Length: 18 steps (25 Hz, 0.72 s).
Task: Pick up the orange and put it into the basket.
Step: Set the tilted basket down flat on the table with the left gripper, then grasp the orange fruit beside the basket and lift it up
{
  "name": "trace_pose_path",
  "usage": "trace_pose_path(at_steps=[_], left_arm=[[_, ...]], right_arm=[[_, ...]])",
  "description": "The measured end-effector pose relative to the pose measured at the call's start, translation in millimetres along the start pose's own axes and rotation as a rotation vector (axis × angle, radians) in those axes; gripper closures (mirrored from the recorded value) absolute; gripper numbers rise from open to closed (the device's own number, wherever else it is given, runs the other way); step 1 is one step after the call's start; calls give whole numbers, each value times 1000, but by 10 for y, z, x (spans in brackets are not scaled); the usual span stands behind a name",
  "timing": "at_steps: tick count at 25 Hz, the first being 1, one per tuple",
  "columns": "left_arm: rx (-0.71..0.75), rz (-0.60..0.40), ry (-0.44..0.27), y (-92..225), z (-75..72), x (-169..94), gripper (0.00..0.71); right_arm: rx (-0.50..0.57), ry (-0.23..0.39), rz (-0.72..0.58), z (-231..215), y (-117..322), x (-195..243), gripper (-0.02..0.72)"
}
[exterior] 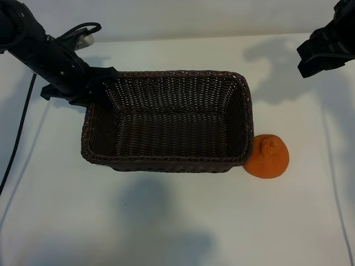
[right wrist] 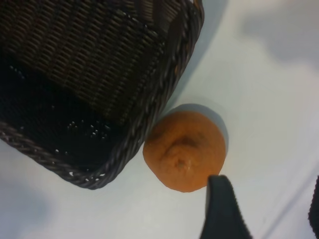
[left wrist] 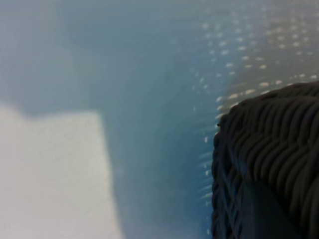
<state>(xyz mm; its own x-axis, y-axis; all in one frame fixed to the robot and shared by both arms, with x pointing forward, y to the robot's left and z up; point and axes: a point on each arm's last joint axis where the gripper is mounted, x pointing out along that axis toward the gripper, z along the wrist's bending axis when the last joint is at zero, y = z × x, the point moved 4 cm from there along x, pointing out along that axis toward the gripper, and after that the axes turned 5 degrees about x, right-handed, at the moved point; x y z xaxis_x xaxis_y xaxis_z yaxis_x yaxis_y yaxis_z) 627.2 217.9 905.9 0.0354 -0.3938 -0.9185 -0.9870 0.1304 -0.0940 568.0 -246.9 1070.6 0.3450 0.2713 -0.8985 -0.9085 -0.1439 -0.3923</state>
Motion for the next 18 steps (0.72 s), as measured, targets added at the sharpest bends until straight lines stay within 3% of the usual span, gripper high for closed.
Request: trace_pose_path(at_steps=[2,10,14,18], left_arm=[[-1,0,1,0,-1,0,511],[-32,4,20,5,-24,-1,199],[-36,17,28,32,-45,-44,156],[-58,3,28,73,-35,-259,154]], right_arm=[[0,0,0,0,0,0,282],[1,0,0,0,0,0,282],[1,0,0,0,0,0,282],[1,0,0,0,0,0,282]])
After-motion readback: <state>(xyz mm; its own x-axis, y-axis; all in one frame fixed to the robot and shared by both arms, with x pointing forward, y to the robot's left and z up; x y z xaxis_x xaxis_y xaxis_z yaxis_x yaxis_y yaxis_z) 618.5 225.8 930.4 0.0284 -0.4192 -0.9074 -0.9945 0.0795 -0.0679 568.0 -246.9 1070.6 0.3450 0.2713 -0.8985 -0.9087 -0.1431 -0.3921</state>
